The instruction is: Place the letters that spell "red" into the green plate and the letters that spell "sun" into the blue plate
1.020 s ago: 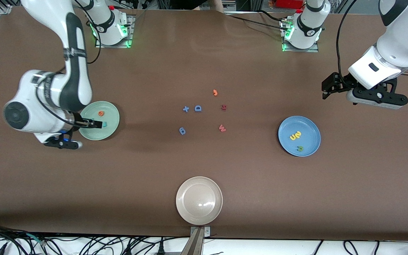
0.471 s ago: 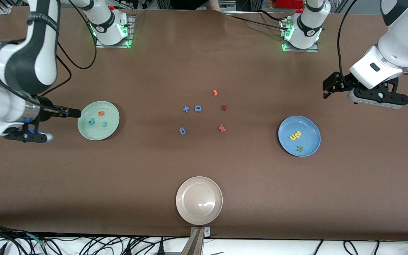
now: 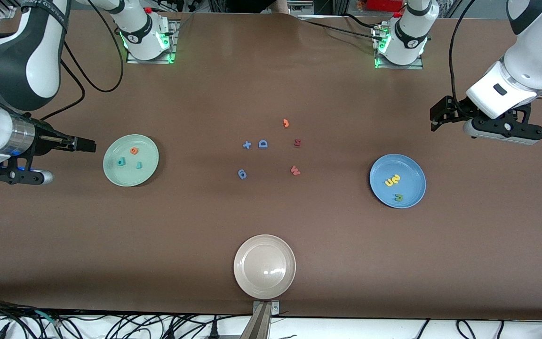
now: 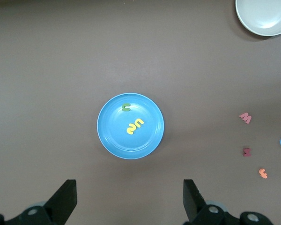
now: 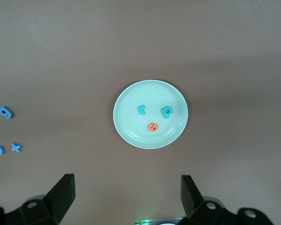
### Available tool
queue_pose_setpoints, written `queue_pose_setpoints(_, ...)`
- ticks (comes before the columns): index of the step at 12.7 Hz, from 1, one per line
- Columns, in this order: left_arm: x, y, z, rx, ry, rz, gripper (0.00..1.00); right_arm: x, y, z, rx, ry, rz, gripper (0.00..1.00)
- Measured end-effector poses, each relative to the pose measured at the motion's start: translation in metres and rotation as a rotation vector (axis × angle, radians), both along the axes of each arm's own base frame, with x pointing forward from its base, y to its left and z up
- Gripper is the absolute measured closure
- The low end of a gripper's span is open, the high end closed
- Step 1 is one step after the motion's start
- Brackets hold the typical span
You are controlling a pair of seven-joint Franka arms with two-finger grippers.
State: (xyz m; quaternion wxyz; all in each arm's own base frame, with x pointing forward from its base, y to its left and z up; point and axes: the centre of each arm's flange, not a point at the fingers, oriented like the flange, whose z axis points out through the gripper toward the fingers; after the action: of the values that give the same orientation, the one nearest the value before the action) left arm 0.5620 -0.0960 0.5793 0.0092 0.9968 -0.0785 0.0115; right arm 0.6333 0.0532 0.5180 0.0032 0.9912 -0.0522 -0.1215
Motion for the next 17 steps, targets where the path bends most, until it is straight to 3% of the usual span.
queue_pose_setpoints(8, 0.000, 0.003, 0.000, 0.000, 0.003, 0.007, 0.00, 0.018, -0.020, -0.013, 0.034, 0.008, 0.031, 0.00)
queue_pose_setpoints(12, 0.000, 0.003, -0.001, 0.001, 0.006, 0.007, 0.00, 0.021, -0.024, 0.000, 0.009, -0.039, 0.132, 0.00)
queue_pose_setpoints(17, -0.004, 0.003, 0.004, 0.004, 0.017, 0.005, 0.00, 0.010, -0.054, 0.006, 0.017, -0.139, 0.129, 0.00)
